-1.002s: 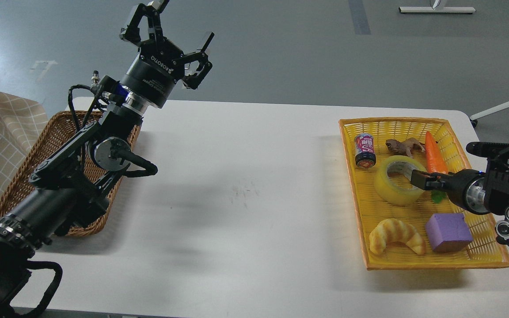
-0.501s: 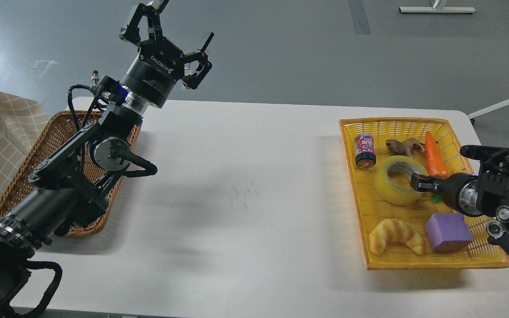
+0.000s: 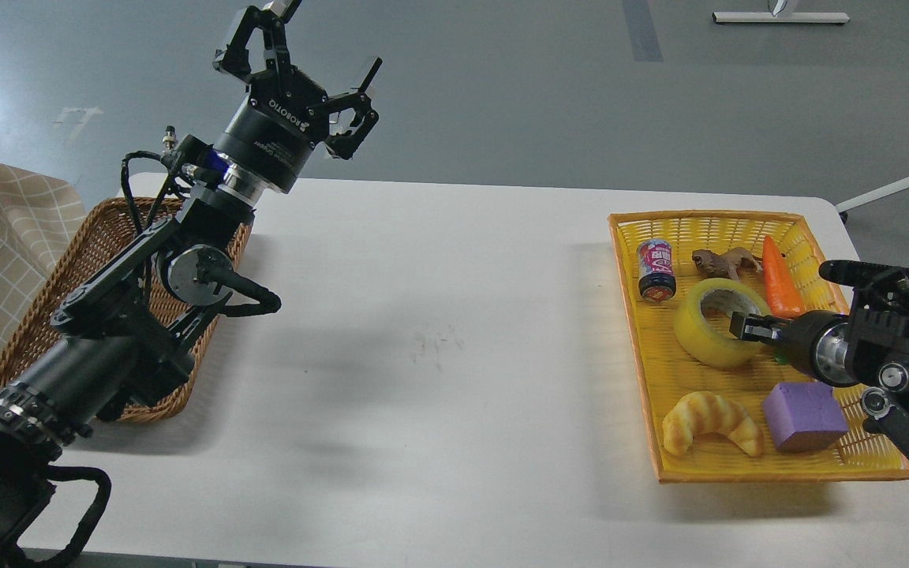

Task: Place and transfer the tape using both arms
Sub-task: 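Lift the tape roll with the right gripper out of the tray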

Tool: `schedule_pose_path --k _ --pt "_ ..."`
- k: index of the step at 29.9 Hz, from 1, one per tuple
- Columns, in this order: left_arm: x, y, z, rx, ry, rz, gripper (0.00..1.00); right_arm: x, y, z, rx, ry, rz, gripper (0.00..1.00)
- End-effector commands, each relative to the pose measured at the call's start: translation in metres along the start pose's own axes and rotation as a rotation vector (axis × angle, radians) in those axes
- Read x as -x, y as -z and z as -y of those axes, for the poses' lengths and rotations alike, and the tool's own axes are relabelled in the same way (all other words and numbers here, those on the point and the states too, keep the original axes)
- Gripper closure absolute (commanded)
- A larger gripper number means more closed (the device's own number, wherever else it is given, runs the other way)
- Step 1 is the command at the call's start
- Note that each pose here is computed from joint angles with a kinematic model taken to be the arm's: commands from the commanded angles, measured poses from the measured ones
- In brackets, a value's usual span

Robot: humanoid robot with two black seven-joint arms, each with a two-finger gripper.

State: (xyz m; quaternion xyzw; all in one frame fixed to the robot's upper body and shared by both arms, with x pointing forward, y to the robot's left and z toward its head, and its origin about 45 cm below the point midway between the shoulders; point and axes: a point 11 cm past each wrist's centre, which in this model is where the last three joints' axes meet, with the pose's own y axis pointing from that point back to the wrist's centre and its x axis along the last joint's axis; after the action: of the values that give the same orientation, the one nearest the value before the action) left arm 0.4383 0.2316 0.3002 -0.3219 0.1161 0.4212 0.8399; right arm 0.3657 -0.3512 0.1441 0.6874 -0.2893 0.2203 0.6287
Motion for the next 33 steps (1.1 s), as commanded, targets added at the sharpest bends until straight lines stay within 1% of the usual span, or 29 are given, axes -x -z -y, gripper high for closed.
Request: schedule_pose_path --k 1,4,8,14,19,24,26,30,33 --pt "0.000 0.000 0.001 0.001 0.001 0.000 0.02 -0.009 0.007 -0.002 -0.019 -0.022 -0.003 1.00" --pt "0.000 0.000 0.001 0.001 0.001 0.000 0.02 -0.016 0.014 -0.008 -0.050 -0.037 0.002 1.00" --pt "0.001 -0.001 0.001 0.001 0.002 0.001 0.02 -0.035 0.025 -0.032 -0.110 -0.084 -0.027 1.00" --pt "0.001 -0.001 0.002 0.003 0.002 -0.001 0.02 -0.050 0.041 -0.057 -0.177 -0.127 -0.060 1.00" --pt "0.001 -0.001 0.002 0.003 0.003 0.000 0.02 -0.058 0.048 -0.063 -0.199 -0.154 -0.059 1.00" --pt "0.001 -0.001 0.002 0.003 0.002 -0.001 0.02 -0.077 0.062 -0.069 -0.231 -0.198 -0.074 1.00" --pt "0.001 -0.001 0.002 0.003 0.002 -0.001 0.02 -0.089 0.071 -0.073 -0.249 -0.227 -0.083 1.00" --pt "0.001 -0.001 0.002 0.003 0.004 -0.001 0.02 -0.100 0.087 -0.075 -0.283 -0.251 -0.086 1.00" --pt "0.002 0.000 0.002 0.003 0.004 -0.003 0.02 -0.105 0.112 -0.074 -0.338 -0.262 -0.085 1.00"
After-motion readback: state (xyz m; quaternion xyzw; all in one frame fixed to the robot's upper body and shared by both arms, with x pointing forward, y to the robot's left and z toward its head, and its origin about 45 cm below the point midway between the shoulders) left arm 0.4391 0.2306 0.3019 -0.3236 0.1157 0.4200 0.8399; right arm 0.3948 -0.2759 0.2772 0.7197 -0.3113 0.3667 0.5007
